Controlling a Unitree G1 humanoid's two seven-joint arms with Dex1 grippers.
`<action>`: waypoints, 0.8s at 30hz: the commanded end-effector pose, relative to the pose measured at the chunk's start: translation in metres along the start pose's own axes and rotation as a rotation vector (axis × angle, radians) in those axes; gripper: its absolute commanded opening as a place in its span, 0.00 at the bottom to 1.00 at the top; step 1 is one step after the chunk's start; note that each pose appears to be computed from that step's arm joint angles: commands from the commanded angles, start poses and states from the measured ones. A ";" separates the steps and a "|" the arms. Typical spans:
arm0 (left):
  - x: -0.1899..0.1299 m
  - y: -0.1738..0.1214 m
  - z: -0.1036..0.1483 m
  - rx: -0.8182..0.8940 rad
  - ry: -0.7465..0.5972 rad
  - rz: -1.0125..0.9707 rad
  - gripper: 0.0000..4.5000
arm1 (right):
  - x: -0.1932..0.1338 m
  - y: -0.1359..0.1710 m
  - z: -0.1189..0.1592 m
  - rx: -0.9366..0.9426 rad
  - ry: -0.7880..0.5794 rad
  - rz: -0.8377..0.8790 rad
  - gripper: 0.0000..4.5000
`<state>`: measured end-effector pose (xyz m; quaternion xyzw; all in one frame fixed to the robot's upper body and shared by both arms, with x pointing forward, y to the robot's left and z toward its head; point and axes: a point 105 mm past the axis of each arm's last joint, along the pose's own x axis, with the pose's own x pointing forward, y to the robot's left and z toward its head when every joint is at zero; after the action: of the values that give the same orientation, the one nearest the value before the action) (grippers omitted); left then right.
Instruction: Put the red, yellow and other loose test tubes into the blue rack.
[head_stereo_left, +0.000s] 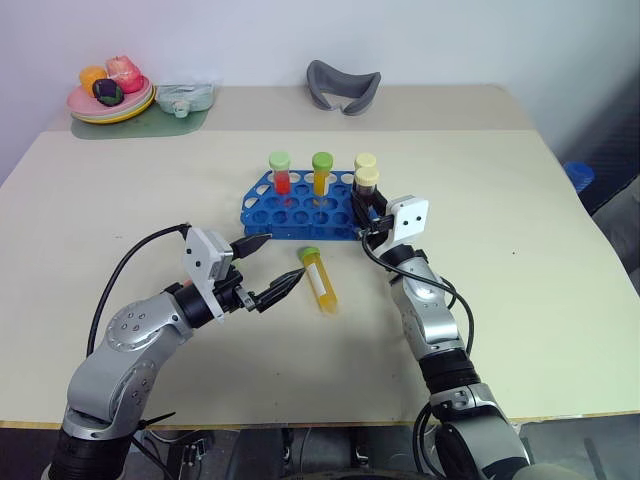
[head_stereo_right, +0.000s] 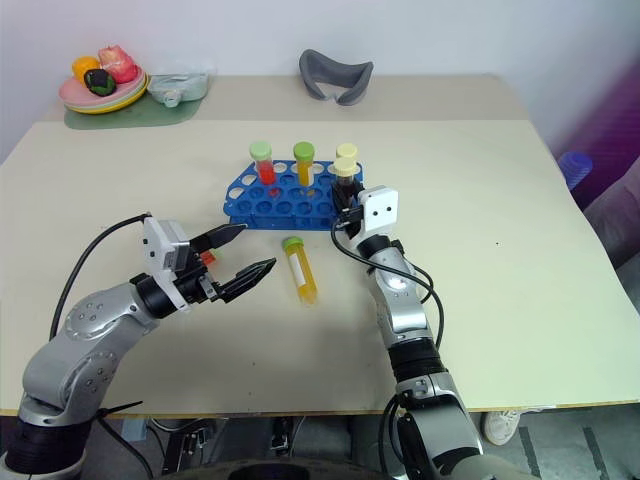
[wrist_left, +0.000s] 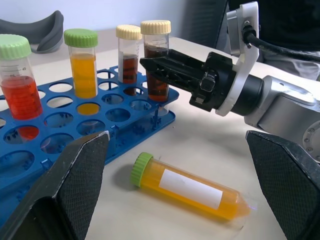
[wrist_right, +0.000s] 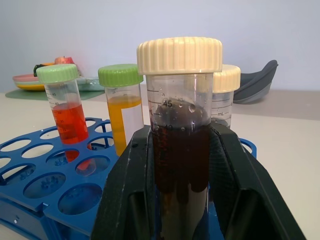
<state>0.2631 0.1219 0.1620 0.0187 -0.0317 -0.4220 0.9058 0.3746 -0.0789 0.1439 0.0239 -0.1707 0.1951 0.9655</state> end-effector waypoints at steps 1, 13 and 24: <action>-0.002 0.000 0.009 0.020 -0.038 0.003 1.00 | 0.003 0.002 0.009 0.007 -0.038 0.005 0.23; -0.008 0.003 0.005 0.020 -0.028 0.026 1.00 | 0.000 -0.017 0.046 -0.025 -0.137 -0.028 0.94; -0.047 0.057 -0.003 0.106 0.036 0.230 1.00 | -0.043 -0.032 0.088 -0.103 -0.001 0.201 0.94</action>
<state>0.2767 0.1859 0.1513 0.0519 -0.0201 -0.3215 0.9453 0.3325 -0.1416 0.1996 -0.0475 -0.1763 0.2465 0.9518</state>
